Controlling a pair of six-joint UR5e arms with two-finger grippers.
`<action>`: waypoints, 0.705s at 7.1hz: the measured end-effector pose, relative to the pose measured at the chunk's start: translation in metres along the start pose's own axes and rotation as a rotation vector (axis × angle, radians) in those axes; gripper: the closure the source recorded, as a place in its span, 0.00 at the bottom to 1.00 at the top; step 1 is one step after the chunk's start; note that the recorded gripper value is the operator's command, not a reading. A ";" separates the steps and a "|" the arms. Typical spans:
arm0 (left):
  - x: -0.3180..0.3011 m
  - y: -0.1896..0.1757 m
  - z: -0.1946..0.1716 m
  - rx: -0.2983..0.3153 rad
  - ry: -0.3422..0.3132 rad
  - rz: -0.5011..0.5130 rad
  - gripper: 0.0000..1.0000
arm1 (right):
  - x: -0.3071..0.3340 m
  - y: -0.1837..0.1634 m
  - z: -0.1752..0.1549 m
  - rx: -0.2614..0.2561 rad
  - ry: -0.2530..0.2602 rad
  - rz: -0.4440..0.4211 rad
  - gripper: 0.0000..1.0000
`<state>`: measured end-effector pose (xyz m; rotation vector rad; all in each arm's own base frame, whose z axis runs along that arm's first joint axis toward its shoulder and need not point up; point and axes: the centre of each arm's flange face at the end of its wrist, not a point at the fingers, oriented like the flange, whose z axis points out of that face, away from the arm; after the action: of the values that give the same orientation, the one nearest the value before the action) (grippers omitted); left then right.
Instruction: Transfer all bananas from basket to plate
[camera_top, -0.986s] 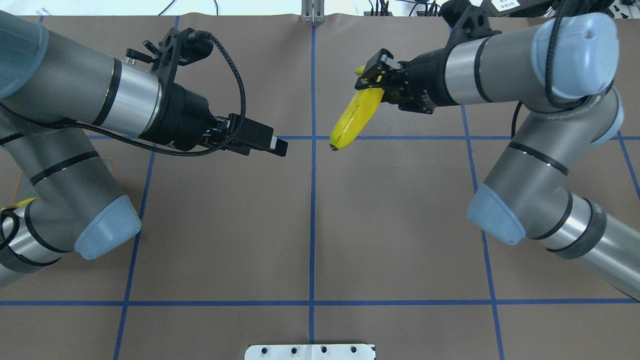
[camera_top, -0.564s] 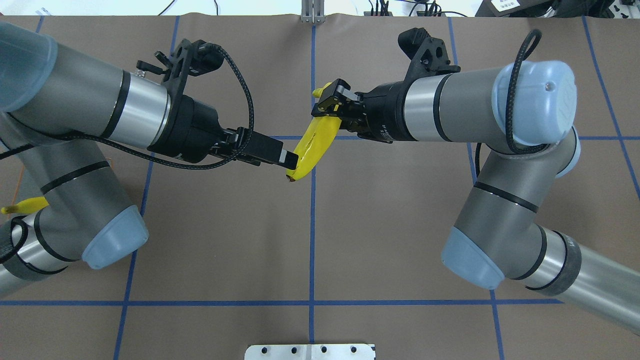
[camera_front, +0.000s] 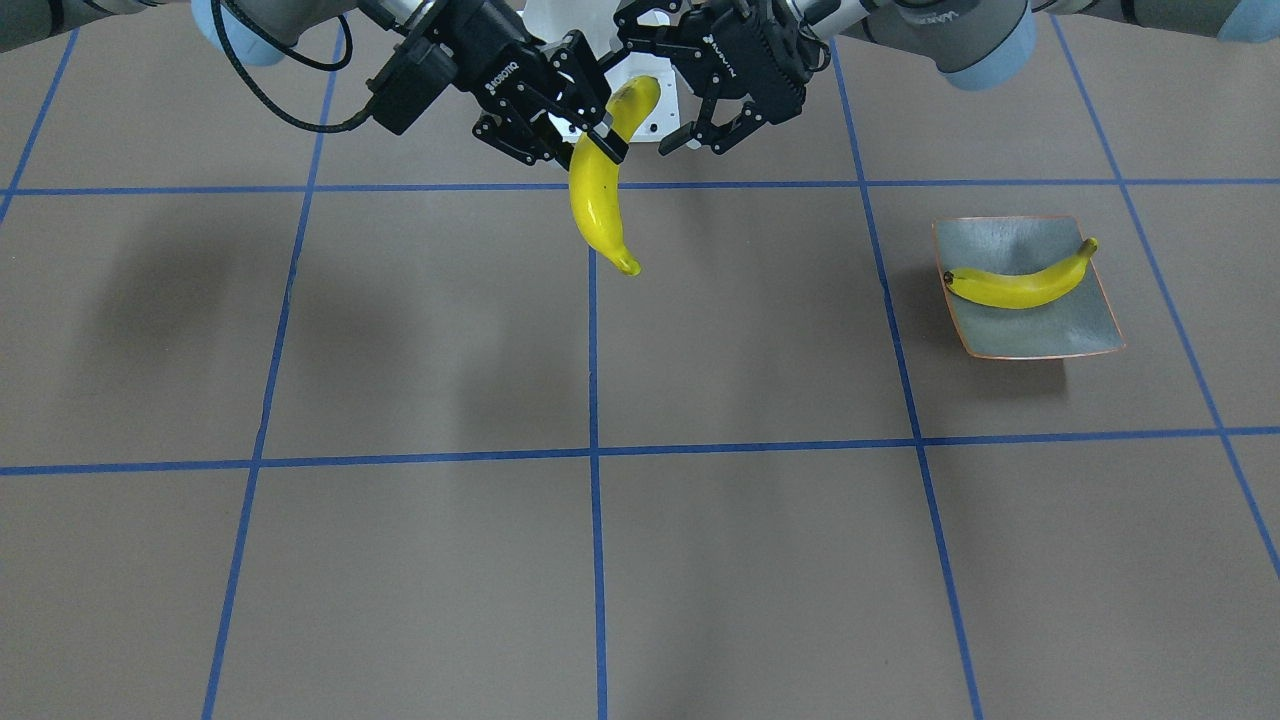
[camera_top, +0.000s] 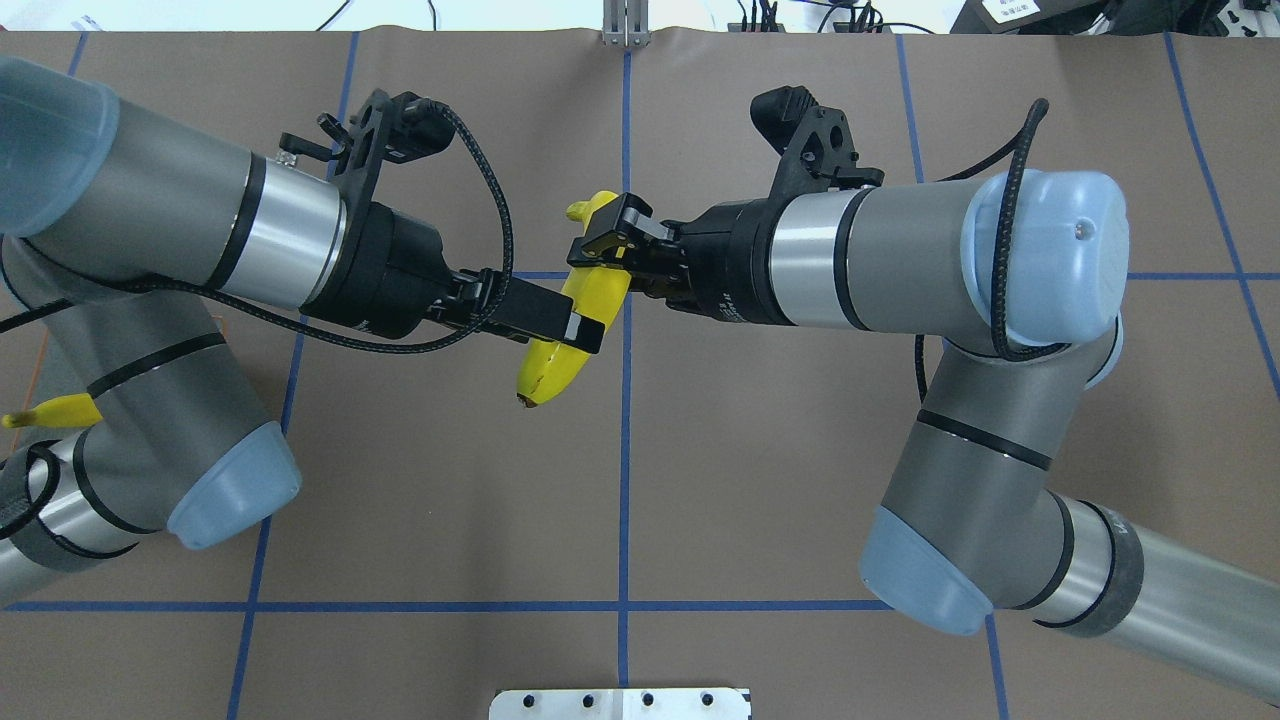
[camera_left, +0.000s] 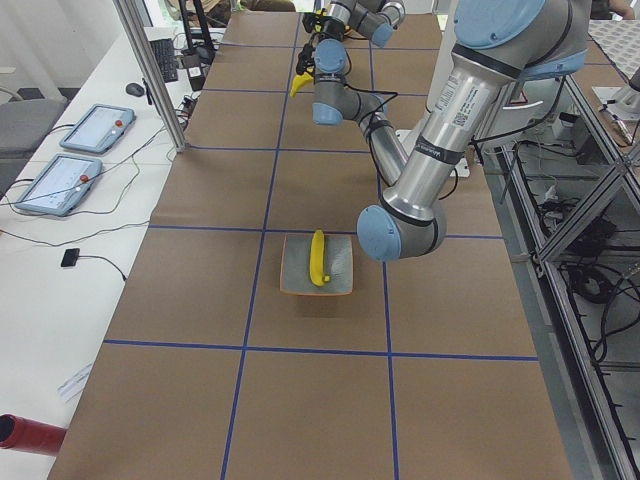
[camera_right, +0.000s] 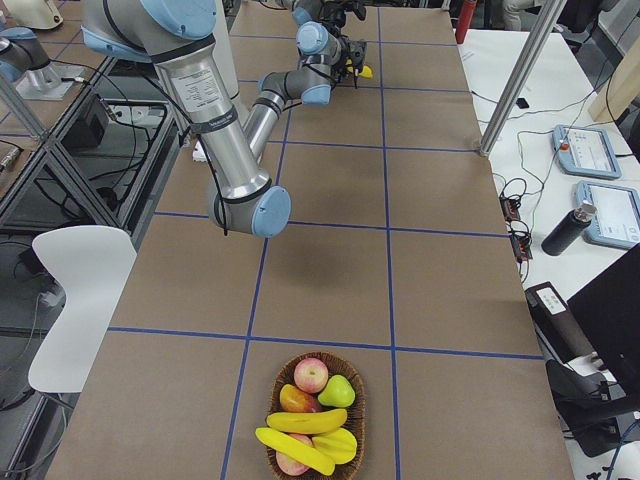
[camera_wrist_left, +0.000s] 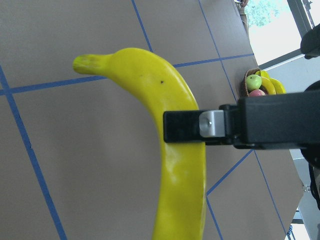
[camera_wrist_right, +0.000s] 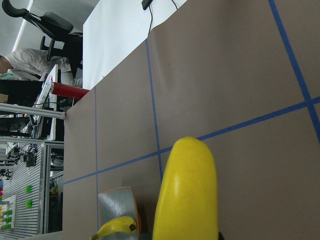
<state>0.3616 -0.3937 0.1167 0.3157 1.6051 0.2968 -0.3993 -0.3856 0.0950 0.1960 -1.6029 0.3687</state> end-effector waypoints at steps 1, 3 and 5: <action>0.001 0.001 0.000 0.000 0.005 0.004 0.81 | -0.002 0.002 0.001 0.002 -0.005 0.000 1.00; 0.002 0.002 -0.001 -0.003 0.016 0.012 1.00 | -0.003 0.005 0.002 0.007 -0.008 -0.005 0.67; 0.001 0.004 -0.002 -0.005 0.019 0.020 1.00 | -0.006 0.006 -0.001 0.004 -0.054 -0.023 0.00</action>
<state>0.3601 -0.3899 0.1173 0.3256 1.6204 0.3199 -0.3999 -0.3806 0.0881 0.2286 -1.6516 0.3517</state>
